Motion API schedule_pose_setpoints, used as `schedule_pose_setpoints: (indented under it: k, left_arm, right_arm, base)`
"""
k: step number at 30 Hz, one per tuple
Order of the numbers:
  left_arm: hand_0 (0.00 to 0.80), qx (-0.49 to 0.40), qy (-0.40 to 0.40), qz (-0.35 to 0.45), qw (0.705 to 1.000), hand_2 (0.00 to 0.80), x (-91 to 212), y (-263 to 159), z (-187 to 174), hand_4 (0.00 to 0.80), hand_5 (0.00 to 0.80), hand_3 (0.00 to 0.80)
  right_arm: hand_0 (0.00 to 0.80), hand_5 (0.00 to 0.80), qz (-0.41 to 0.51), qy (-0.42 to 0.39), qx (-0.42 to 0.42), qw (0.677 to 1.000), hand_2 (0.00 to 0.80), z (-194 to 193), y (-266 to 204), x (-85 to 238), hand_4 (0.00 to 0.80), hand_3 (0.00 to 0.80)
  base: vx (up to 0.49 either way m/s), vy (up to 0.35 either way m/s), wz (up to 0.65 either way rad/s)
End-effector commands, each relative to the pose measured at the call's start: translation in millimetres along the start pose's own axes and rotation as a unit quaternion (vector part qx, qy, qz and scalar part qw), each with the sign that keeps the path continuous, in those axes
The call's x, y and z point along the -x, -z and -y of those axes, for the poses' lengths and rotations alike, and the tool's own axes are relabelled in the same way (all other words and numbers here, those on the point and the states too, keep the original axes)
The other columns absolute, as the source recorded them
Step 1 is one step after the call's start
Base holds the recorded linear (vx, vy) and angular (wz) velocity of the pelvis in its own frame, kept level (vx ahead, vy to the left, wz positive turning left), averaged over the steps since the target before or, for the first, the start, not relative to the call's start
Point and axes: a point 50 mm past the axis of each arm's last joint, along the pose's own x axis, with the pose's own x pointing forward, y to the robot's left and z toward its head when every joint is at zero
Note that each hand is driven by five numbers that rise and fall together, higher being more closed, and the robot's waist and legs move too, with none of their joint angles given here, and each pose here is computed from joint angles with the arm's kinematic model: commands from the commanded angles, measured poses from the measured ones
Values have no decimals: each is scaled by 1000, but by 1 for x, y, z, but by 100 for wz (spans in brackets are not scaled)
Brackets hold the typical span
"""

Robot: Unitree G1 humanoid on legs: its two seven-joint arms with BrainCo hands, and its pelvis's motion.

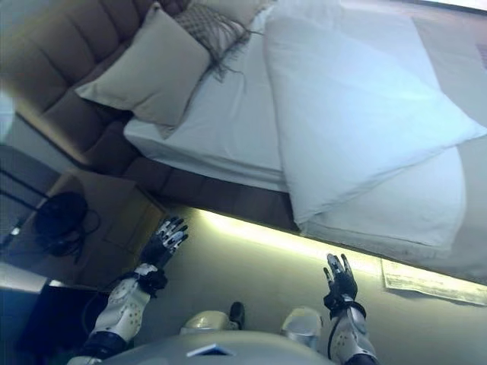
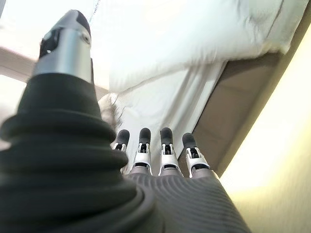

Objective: Make the bed neatly

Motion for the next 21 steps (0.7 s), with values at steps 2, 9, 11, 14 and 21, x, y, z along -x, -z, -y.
schedule_pose_setpoints:
  k: [2, 9, 11, 14, 21]
  left_arm:
    - [0, -34, 6, 53, 998, 0, -1, -31, -1, 0, 0, 0]
    - [0, -37, -9, 43, 998, 0, 1, -29, -9, 0, 0, 0]
    - [0, -43, -8, 36, 998, 0, 5, -25, -11, 0, 0, 0]
    - [0, -47, -6, 22, 999, 0, 10, -18, -12, 0, 0, 0]
    - [0, -18, -7, 18, 1000, 0, 22, -9, -14, 0, 0, 0]
  right_arm:
    - [0, 0, 48, -38, -2, 998, 0, -7, -22, -5, 0, 0]
    - [0, 0, 40, -39, -6, 998, 0, -16, -26, -14, 0, 0]
    - [0, 0, 38, -33, -9, 999, 0, -11, -19, -10, 0, 0]
    - [0, 0, 36, -25, -8, 999, 0, -1, -17, -5, 0, 0]
    - [0, 0, 23, -38, 16, 999, 0, -6, -28, -7, 0, 0]
  base:
    - [184, -221, 8]
    - [308, -249, 19]
    - [359, -274, 28]
    - [351, -310, 41]
    - [357, -366, 22]
